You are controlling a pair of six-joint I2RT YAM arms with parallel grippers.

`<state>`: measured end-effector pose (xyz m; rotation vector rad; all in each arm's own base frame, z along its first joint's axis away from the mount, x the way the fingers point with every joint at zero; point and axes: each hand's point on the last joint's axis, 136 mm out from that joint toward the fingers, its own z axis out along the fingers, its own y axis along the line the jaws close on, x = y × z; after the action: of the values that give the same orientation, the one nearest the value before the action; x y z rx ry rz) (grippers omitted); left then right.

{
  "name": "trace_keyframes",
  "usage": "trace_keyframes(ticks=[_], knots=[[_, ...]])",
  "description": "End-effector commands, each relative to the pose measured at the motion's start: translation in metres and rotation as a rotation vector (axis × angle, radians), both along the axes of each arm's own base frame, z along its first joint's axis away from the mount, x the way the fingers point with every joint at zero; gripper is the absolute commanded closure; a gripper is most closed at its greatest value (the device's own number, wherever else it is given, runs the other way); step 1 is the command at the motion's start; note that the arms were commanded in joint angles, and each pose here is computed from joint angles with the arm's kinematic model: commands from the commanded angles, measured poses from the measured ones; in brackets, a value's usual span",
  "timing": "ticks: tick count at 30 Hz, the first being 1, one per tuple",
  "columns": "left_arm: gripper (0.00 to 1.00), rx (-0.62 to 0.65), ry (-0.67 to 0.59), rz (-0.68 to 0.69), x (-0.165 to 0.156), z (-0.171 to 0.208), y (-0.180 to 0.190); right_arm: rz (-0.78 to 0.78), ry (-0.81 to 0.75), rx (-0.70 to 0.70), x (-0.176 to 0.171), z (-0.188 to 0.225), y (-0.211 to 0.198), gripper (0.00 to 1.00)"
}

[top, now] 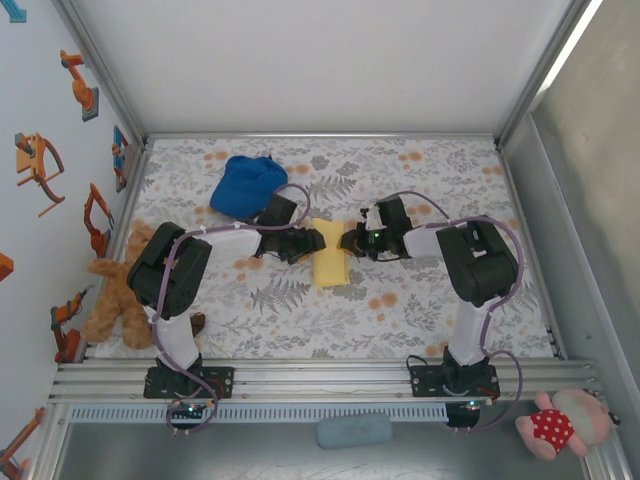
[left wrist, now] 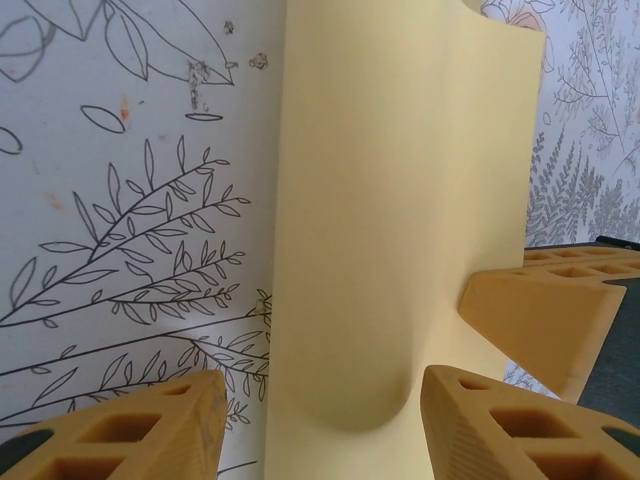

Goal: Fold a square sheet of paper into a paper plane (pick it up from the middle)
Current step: First fold in half a square sheet of paper at the center of the table.

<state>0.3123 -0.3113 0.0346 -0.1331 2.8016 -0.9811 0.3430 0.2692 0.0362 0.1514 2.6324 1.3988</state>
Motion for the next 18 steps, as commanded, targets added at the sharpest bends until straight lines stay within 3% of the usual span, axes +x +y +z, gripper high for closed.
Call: trace_keyframes(ticks=[1, 18], knots=[[0.47, 0.011, 0.007, -0.025, -0.001, -0.001, -0.003, 0.018, -0.046, 0.018, 0.008, 0.015, 0.002, 1.00], [0.54, 0.080, 0.059, -0.032, -0.007, -0.019, -0.004, 0.024, -0.040, 0.014, 0.011, 0.013, 0.004, 1.00]])
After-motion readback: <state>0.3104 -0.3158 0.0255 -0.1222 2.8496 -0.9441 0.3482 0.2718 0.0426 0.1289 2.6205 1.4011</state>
